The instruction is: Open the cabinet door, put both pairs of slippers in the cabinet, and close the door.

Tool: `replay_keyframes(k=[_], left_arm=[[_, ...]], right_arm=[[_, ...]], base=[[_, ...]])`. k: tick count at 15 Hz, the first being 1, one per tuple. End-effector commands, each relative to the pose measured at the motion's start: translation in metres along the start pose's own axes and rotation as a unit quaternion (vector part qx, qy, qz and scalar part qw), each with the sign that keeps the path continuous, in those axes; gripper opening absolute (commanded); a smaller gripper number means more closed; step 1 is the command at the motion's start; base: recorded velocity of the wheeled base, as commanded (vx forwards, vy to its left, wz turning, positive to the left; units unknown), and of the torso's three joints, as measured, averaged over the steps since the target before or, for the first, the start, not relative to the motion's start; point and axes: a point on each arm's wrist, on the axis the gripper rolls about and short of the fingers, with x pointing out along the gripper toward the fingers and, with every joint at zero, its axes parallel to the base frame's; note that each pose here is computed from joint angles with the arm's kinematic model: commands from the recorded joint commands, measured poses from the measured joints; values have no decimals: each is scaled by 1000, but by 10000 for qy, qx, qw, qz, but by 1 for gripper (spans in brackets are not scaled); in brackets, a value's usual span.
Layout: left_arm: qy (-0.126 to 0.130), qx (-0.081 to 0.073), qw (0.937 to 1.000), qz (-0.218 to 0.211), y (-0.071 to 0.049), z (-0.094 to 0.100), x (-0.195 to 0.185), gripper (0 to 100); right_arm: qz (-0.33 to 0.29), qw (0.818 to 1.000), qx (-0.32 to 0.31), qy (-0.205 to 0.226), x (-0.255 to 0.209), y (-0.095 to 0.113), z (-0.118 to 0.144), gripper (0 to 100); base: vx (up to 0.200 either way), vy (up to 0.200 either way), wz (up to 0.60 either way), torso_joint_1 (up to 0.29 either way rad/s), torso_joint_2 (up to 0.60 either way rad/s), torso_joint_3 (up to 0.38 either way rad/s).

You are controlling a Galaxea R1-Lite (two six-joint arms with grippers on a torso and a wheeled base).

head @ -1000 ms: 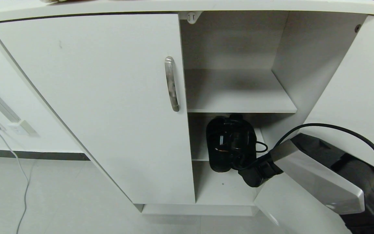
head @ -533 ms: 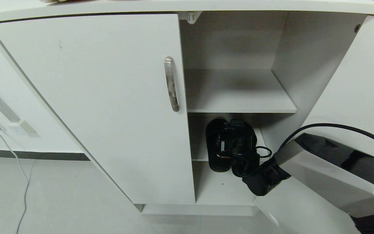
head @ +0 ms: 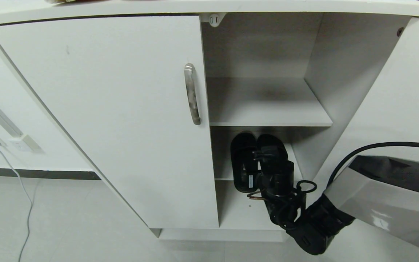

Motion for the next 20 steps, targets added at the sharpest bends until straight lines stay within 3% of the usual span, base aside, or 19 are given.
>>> replay_keyframes(k=[1, 5, 11, 20], left_arm=[[7, 1, 10000, 2, 0, 0, 0, 0], [7, 1, 10000, 2, 0, 0, 0, 0], [7, 1, 10000, 2, 0, 0, 0, 0], [15, 23, 10000, 1, 0, 0, 0, 0]], right_arm=[[196, 9998, 41, -74, -34, -6, 3, 100], [306, 9994, 43, -153, -46, -7, -1, 100], [352, 9993, 17, -154, -49, -5, 0, 100], [363, 9989, 48, -286, -50, -5, 11, 100]], base=[[0, 0, 0, 0, 0, 0], [0, 0, 0, 0, 0, 0], [-200, 0, 0, 0, 1, 2], [0, 0, 0, 0, 0, 0]])
